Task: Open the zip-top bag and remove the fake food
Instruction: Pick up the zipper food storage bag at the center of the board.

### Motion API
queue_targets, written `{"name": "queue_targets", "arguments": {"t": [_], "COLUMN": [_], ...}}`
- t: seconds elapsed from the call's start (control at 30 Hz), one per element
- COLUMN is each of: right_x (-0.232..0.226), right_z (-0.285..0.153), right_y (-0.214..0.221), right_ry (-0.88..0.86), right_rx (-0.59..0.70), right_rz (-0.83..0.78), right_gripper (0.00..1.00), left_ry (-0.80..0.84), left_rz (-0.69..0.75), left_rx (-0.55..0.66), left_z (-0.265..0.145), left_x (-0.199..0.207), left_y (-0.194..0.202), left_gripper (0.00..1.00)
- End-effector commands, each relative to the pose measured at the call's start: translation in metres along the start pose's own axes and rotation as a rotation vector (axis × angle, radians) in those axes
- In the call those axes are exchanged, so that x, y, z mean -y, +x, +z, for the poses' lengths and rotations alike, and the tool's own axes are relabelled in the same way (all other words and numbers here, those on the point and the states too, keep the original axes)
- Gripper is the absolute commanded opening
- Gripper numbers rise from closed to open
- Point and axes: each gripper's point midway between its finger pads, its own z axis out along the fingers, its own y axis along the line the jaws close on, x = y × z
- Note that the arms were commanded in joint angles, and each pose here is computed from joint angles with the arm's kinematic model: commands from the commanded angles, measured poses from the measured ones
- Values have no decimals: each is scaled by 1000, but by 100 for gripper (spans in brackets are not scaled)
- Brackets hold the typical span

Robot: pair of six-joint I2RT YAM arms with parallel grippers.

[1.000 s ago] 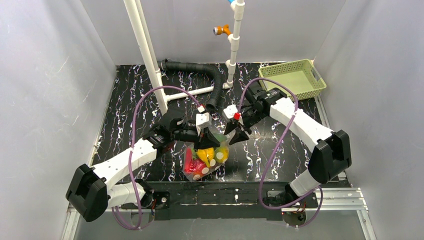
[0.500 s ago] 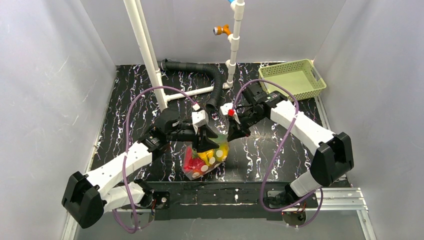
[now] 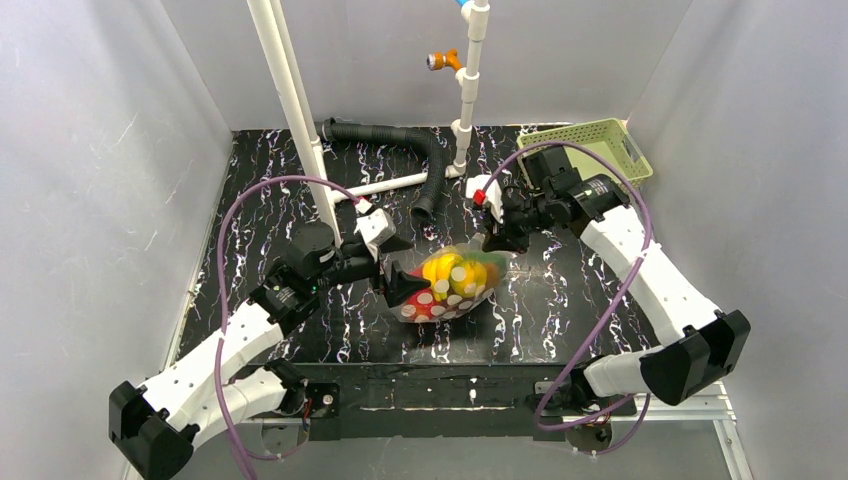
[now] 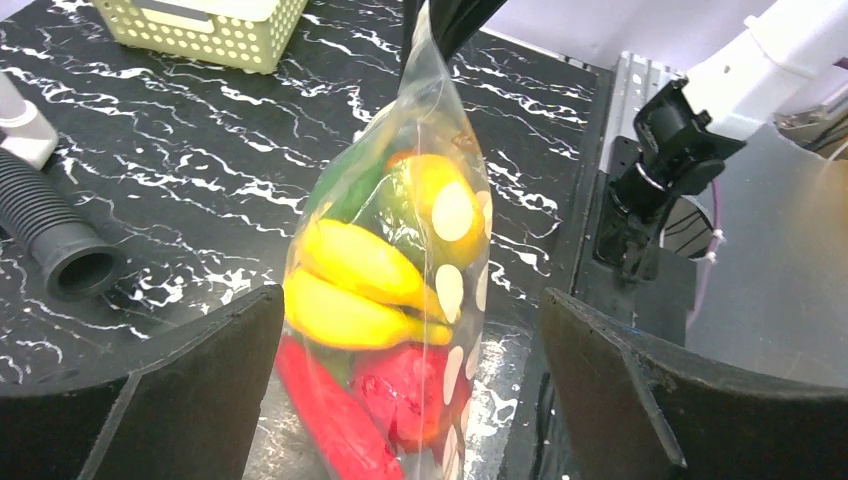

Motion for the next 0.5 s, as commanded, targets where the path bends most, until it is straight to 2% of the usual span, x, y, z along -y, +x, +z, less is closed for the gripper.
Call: {"name": "queue_targets", "arguments": {"t": [0.0, 0.17, 0.27, 0.47], "right_x": [5, -2, -8, -10], "right_z": [-24, -24, -17, 12], "right_y": [-13, -29, -41, -42], "right_ry": [85, 30, 10, -77], "right_rx": [-47, -111, -104, -92], "right_rz": [69, 131, 108, 131], "right_gripper": [1, 1, 1, 1], "left_ry": [-39, -3, -5, -24], "left_rz": [25, 41, 127, 198], "left_rx": [5, 11, 61, 65], "left_z": [-1, 12, 19, 46], "left_x": [-8, -9, -15, -38], "left_y": [-14, -22, -31, -15], "left_gripper": [98, 98, 98, 98]}}
